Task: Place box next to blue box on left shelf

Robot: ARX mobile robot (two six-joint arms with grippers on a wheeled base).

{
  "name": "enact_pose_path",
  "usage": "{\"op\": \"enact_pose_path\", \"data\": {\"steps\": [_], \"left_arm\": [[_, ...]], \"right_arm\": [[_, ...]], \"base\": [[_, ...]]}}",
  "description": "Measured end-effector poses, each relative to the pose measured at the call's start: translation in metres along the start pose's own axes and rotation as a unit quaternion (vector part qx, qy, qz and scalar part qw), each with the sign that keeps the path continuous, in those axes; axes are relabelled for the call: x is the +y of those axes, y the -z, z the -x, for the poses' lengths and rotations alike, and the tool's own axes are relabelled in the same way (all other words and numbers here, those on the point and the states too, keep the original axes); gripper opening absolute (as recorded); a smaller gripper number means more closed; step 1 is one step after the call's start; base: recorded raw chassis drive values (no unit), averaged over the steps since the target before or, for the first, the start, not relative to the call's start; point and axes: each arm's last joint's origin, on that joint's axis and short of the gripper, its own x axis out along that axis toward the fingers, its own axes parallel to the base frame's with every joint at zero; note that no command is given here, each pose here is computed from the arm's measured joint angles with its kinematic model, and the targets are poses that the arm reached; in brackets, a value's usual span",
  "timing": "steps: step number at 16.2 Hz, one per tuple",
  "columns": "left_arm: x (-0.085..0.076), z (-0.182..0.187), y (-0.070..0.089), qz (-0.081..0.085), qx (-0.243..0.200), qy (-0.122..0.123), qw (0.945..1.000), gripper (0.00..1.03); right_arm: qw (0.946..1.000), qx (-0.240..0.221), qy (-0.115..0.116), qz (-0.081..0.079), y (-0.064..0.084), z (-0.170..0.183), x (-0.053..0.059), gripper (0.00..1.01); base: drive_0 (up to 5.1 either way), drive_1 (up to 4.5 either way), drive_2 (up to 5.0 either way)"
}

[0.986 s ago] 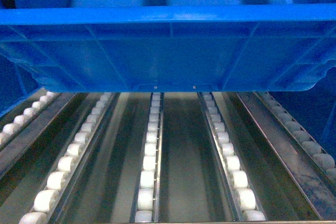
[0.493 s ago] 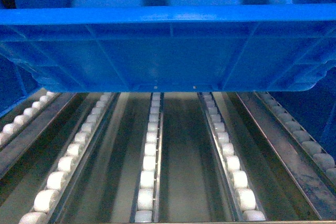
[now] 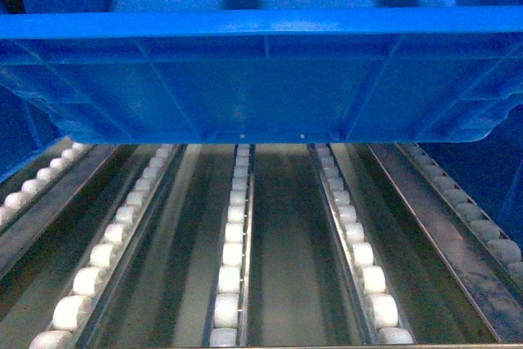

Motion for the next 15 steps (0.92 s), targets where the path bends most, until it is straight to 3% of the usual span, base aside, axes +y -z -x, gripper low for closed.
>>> {"op": "enact_pose_path", "data": {"steps": [11,13,14,15], "left_arm": [[0.0,0.0,0.0,0.0,0.0,0.0,1.0,0.19],[-0.0079,0.0013,-0.0009,-0.029,0.048,-0.07,0.9959,0.19],[-0.0078,0.0021,0.0038,-0.049,0.072,-0.099,0.9913,0.19],[-0.0074,0.001,0.0083,-0.062,0.088,-0.103,0.9888,0.19]], "right_arm": [[1.0,0.0,0.0,0.0,0.0,0.0,0.0,0.21],[0.9972,0.07,0.011,0.022,-0.0057,-0.0017,0.0038,0.21],[0.9937,0.108,0.002,0.031,-0.0037,-0.0008,0.0043,0.21],[0.9905,0.135,-0.007,0.026,0.0016,0.0005,0.0048,0.21]], "base": [[0.0,0.0,0.0],[0.0,0.0,0.0],[0.0,0.0,0.0],[0.0,0.0,0.0]]}}
